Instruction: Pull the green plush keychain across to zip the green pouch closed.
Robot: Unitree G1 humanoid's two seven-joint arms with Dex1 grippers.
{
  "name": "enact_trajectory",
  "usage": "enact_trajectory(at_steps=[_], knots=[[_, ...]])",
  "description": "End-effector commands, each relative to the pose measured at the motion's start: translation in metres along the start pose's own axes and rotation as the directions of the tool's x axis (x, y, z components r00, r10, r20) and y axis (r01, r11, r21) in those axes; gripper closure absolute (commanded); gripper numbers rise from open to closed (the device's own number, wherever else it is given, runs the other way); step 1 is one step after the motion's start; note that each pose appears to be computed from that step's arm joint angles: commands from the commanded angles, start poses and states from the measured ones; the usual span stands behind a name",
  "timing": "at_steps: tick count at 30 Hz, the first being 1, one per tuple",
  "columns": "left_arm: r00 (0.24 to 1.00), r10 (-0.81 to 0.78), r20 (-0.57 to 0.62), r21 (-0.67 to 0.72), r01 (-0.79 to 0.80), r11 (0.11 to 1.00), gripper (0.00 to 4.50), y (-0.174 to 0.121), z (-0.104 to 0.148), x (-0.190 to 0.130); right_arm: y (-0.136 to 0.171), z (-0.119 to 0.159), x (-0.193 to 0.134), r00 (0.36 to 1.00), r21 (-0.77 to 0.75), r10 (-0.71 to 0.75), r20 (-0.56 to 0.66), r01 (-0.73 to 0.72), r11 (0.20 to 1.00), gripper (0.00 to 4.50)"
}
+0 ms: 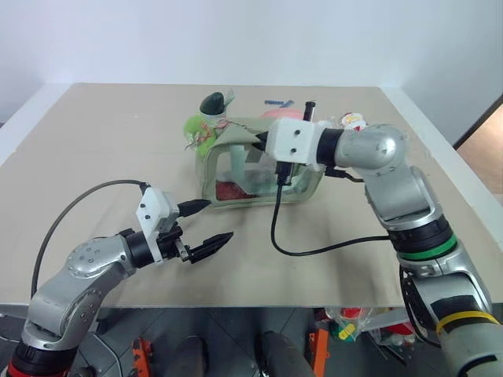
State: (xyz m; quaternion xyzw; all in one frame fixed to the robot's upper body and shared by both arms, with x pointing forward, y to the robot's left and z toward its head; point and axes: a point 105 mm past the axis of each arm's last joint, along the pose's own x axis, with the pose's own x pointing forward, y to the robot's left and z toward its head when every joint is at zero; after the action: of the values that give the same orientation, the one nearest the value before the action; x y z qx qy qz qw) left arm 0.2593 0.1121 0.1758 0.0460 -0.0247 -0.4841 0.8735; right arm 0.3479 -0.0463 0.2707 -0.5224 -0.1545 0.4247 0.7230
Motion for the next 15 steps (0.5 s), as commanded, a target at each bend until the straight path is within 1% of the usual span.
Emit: enact_trajectory(at_steps=[1, 3, 4, 6, 8, 10, 11, 12, 13, 15], knots=[[0.998, 0.035, 0.048, 0.048, -0.037, 0.998, 0.0, 0.005, 0.015, -0.007, -0.011, 0.02, -0.007, 0.998, -0.05, -0.035, 0.043, 0.037, 0.998, 4.43], [0.997, 0.041, 0.067, 0.052, -0.044, 0.998, 0.0, 0.005, 0.02, -0.008, -0.006, 0.021, -0.011, 0.999, -0.011, -0.008, 0.052, 0.009, 1.0, 4.43], [0.997, 0.042, 0.072, 0.057, -0.046, 0.997, 0.0, 0.005, 0.021, -0.008, -0.004, 0.022, -0.014, 0.998, 0.005, 0.001, 0.056, -0.002, 1.0, 3.74], [0.996, 0.022, 0.082, 0.052, -0.027, 0.998, 0.0, 0.001, 0.025, -0.005, -0.002, 0.025, -0.02, 0.997, 0.052, 0.015, 0.076, -0.019, 0.998, 3.09], [0.996, -0.011, 0.087, 0.044, 0.007, 0.999, 0.0, -0.006, 0.028, -0.001, -0.001, 0.032, -0.028, 0.992, 0.132, 0.026, 0.125, -0.043, 0.99, 2.4], [0.996, -0.038, 0.08, 0.044, 0.034, 0.998, 0.0, -0.012, 0.028, 0.001, -0.004, 0.037, -0.036, 0.984, 0.242, 0.008, 0.178, -0.051, 0.969, 1.62], [0.996, -0.044, 0.078, 0.044, 0.04, 0.998, 0.0, -0.013, 0.027, 0.002, -0.005, 0.039, -0.038, 0.981, 0.274, -0.005, 0.193, -0.049, 0.96, 1.37], [0.996, -0.054, 0.073, 0.043, 0.051, 0.998, 0.0, -0.015, 0.027, 0.002, -0.008, 0.04, -0.043, 0.976, 0.316, -0.013, 0.216, -0.057, 0.947, 1.04], [0.995, -0.067, 0.069, 0.043, 0.064, 0.997, 0.0, -0.017, 0.027, 0.002, -0.012, 0.039, -0.049, 0.973, 0.344, -0.024, 0.23, -0.058, 0.937, 0.61], [0.993, -0.098, 0.067, 0.041, 0.095, 0.995, 0.0, -0.021, 0.029, 0.003, -0.031, 0.031, -0.064, 0.966, 0.432, -0.108, 0.237, -0.005, 0.902, 0.03]])
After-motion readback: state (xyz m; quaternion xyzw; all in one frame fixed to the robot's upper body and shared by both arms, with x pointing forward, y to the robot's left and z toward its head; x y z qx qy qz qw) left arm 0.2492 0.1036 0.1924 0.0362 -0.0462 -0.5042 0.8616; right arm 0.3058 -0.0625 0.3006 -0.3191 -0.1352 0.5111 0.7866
